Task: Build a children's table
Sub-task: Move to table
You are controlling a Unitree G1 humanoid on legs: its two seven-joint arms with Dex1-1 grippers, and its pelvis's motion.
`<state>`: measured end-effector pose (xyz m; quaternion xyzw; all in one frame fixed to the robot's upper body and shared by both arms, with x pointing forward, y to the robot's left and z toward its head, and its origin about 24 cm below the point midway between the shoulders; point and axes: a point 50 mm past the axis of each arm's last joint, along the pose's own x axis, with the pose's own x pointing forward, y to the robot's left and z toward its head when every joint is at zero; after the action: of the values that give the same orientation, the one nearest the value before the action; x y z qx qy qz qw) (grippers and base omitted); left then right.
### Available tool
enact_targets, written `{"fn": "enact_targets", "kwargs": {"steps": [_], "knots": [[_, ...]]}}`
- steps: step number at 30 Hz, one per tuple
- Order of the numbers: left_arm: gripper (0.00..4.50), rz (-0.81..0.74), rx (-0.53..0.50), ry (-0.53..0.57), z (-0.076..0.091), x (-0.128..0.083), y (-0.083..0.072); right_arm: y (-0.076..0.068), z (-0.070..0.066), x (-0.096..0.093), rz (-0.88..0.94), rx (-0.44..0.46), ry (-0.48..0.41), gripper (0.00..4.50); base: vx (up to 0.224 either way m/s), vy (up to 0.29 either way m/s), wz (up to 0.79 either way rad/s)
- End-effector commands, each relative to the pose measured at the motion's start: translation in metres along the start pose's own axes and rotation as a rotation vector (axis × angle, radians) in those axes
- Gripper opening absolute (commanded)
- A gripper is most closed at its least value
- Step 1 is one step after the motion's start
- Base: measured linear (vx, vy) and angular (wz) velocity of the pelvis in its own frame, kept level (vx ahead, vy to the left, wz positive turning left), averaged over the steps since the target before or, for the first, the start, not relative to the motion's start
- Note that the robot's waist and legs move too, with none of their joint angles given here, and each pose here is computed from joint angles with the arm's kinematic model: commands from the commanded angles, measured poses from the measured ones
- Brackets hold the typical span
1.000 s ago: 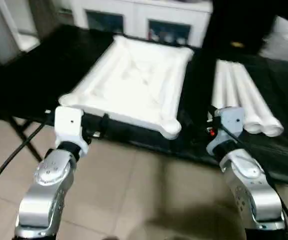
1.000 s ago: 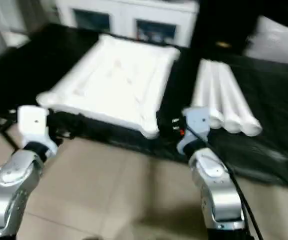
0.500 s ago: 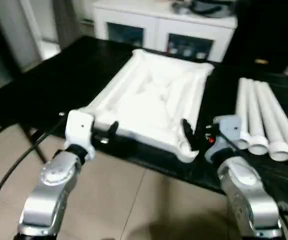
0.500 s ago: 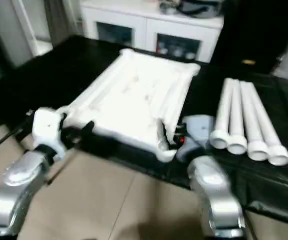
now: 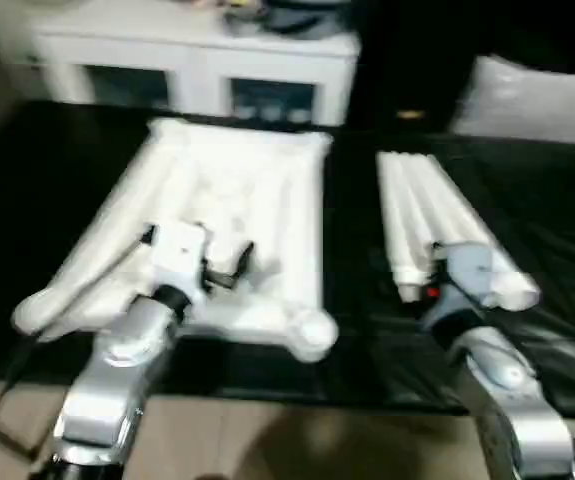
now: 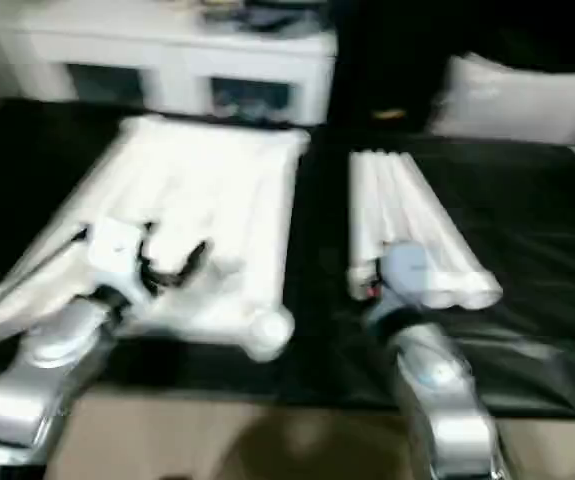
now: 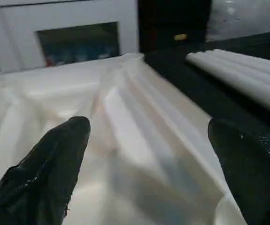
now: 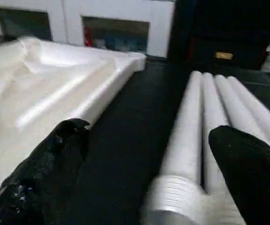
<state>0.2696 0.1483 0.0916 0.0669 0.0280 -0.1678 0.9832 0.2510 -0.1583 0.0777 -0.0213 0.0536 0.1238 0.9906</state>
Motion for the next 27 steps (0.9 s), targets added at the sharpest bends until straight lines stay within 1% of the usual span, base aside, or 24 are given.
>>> {"fn": "enact_targets", "kwargs": {"steps": [1,3,4,6,7,9,10,11,12,14,18,19,20,22,23,24,25,27], "knots": [[4.49,-0.037,0.015,0.008,0.0,0.001,-0.005,-0.001,0.004,0.003,0.026,-0.03,0.002,4.5,0.08,-0.06,0.03],[4.49,-0.043,0.021,0.012,0.0,0.0,-0.005,-0.001,0.005,0.003,0.035,-0.034,-0.002,4.5,0.013,-0.088,0.03],[4.49,-0.057,0.024,0.02,0.0,0.0,-0.004,-0.001,0.008,0.005,0.062,-0.053,-0.012,4.5,-0.005,-0.089,0.02],[4.49,-0.078,0.009,0.04,-0.002,-0.001,-0.003,0.0,0.009,0.006,0.096,-0.06,-0.015,4.5,-0.029,-0.066,-0.02],[4.49,-0.115,-0.02,0.055,-0.004,-0.001,-0.003,0.0,0.01,0.006,0.138,-0.078,-0.001,4.5,-0.037,-0.058,-0.03],[4.2,-0.189,-0.001,0.052,-0.002,-0.003,-0.003,-0.001,0.009,0.007,0.212,-0.113,0.036,4.5,0.0,0.0,0.0],[4.12,-0.189,-0.001,0.052,-0.002,-0.003,-0.003,-0.001,0.009,0.007,0.212,-0.113,0.036,4.5,0.0,0.0,0.0],[4.09,-0.225,-0.001,0.05,-0.001,-0.003,-0.003,-0.002,0.008,0.007,0.238,-0.127,0.051,4.5,-0.071,0.0,0.02],[4.09,-0.296,0.024,0.032,0.001,-0.005,-0.004,-0.004,0.007,0.007,0.275,-0.142,0.076,4.5,-0.066,0.005,-0.03],[3.82,-0.43,0.072,0.012,0.005,-0.007,-0.004,-0.008,0.005,0.006,0.338,-0.168,0.116,4.5,-0.06,0.004,-0.03],[3.64,-0.568,0.121,0.037,0.006,-0.008,-0.004,-0.01,0.006,0.003,0.418,-0.188,0.137,4.5,0.0,0.0,0.0],[3.45,-0.654,0.146,0.067,0.005,-0.009,-0.004,-0.01,0.007,0.001,0.471,-0.206,0.146,4.5,0.0,0.0,0.0],[3.38,-0.654,0.146,0.067,0.005,-0.009,-0.004,-0.01,0.007,0.001,0.471,-0.206,0.146,4.5,0.0,0.0,0.0],[3.34,-0.771,0.184,0.126,0.001,-0.011,-0.002,-0.01,0.008,-0.002,0.547,-0.231,0.161,4.5,0.0,0.0,0.0],[3.34,-0.775,0.185,0.129,0.001,-0.011,-0.002,-0.01,0.008,-0.002,0.55,-0.231,0.162,4.5,0.0,0.0,0.0],[3.08,-0.802,0.202,0.15,-0.001,-0.01,0.0,-0.01,0.008,-0.003,0.567,-0.234,0.164,4.5,0.0,0.0,0.0],[3.01,-0.819,0.212,0.163,-0.002,-0.01,0.001,-0.01,0.009,-0.004,0.578,-0.236,0.166,4.5,0.0,0.0,0.0],[2.92,-0.903,0.253,0.236,-0.009,-0.007,0.008,-0.009,0.011,-0.006,0.63,-0.227,0.163,4.5,0.0,0.0,0.0]]}}
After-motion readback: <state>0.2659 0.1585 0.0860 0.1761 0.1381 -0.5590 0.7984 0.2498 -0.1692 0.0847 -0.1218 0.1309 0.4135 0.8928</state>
